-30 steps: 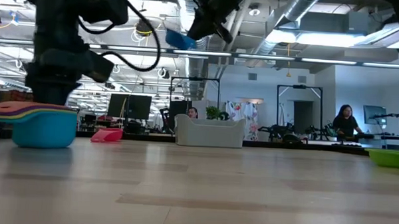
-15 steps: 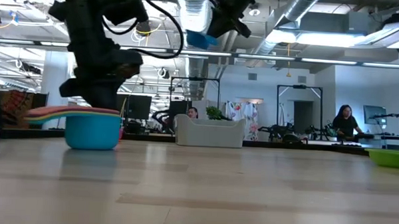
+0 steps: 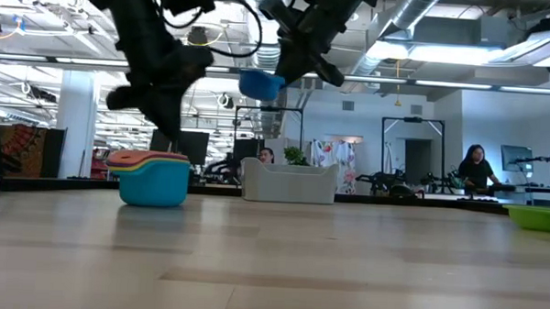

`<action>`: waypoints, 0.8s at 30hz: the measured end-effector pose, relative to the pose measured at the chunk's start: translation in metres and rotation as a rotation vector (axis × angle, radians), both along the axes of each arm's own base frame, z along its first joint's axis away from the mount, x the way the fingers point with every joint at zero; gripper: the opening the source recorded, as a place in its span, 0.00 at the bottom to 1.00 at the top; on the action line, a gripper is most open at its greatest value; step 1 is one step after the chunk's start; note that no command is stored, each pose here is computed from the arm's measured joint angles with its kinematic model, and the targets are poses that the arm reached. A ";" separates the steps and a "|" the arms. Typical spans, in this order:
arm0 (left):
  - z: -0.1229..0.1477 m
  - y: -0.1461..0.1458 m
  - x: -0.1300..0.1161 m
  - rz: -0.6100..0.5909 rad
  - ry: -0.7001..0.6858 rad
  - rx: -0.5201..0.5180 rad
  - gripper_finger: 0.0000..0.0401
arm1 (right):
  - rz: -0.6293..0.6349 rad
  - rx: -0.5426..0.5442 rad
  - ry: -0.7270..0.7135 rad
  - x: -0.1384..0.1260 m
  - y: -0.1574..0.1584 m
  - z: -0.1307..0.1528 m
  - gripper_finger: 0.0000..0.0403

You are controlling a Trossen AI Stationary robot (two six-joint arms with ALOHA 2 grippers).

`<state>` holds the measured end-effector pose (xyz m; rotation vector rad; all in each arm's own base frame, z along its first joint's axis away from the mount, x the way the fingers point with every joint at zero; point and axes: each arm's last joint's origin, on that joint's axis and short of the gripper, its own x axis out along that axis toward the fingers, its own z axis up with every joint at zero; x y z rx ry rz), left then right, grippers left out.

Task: Nest measuring cups in basket
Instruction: Stack the blue measuring cup on the orange measuring cup

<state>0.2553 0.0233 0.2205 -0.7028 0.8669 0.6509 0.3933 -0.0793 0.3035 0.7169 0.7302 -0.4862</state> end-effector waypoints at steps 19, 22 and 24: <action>0.061 0.001 -0.106 0.268 0.013 0.194 0.00 | -0.170 0.223 -0.198 0.064 0.050 -0.061 0.01; 0.064 0.002 -0.111 0.282 -0.003 0.191 0.02 | -0.183 0.230 -0.169 0.072 0.051 -0.071 0.01; 0.062 0.002 -0.115 0.279 0.030 0.186 0.04 | -0.183 0.234 -0.169 0.080 0.054 -0.077 0.01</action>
